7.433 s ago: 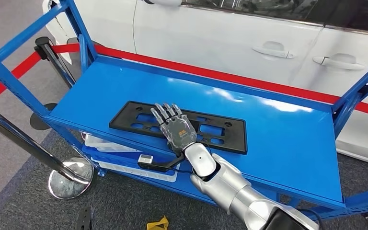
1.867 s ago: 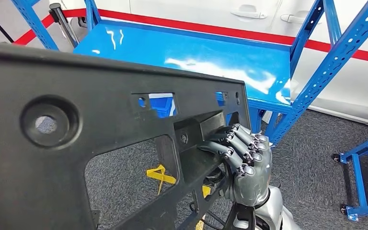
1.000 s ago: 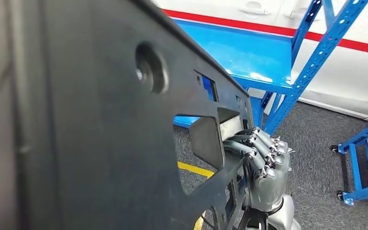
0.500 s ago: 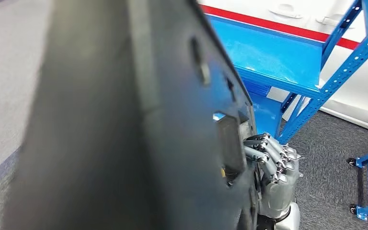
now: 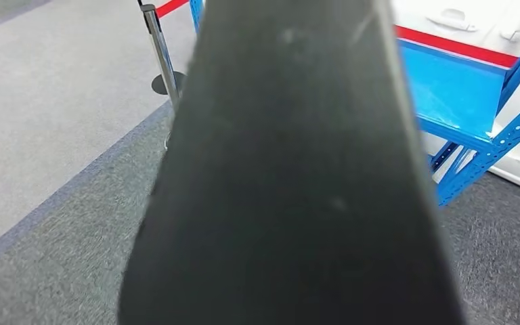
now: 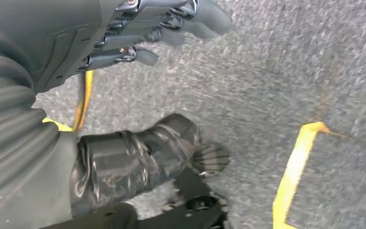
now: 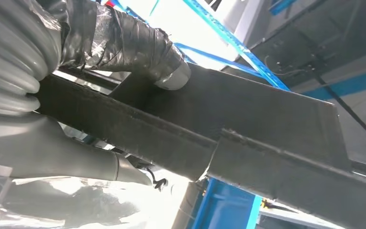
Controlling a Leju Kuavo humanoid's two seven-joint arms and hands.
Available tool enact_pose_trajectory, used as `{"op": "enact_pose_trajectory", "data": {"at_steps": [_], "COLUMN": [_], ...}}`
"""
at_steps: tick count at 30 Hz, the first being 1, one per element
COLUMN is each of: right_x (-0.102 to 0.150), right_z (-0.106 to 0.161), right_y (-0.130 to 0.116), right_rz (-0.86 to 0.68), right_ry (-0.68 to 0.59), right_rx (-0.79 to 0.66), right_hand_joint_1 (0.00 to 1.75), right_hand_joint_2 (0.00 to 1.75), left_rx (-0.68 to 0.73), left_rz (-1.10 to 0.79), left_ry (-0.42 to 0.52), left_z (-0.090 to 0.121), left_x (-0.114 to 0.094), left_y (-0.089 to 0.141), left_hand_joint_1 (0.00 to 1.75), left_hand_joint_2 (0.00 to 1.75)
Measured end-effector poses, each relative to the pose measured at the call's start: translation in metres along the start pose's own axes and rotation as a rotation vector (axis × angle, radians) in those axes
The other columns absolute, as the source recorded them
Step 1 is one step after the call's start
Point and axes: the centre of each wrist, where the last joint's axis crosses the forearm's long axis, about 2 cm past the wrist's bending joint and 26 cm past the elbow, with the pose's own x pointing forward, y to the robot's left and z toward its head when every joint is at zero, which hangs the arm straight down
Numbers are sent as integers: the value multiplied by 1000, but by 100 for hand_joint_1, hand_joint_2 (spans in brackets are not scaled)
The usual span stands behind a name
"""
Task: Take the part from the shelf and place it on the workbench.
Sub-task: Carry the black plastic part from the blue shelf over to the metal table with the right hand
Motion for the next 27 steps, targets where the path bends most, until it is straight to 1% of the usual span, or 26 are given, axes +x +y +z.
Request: {"op": "enact_pose_trajectory", "data": {"at_steps": [7, 11, 14, 19, 27], "right_x": [-2, -4, -5, -5, -7], "right_z": [2, 0, 0, 0, 1], "right_y": [-3, -4, -5, -8, -9], "right_rz": [-29, -40, -31, 4, -10], "right_ry": [11, 11, 7, 0, 12], "right_rx": [-20, -39, -47, -48, -57], "right_hand_joint_1": [175, 175, 175, 175, 175], "right_hand_joint_2": [175, 175, 175, 175, 175], "left_rx": [-5, 12, 21, 22, 27], "left_rz": [12, 1, -6, -7, -8], "left_ry": [11, -5, 0, -5, -5], "left_z": [-2, -5, -4, -5, -6], "left_x": [1, 4, 1, 4, 4], "left_y": [14, 25, 31, 33, 37], "left_hand_joint_1": [0, 0, 0, 0, 0], "left_hand_joint_2": [175, 175, 175, 175, 175]}}
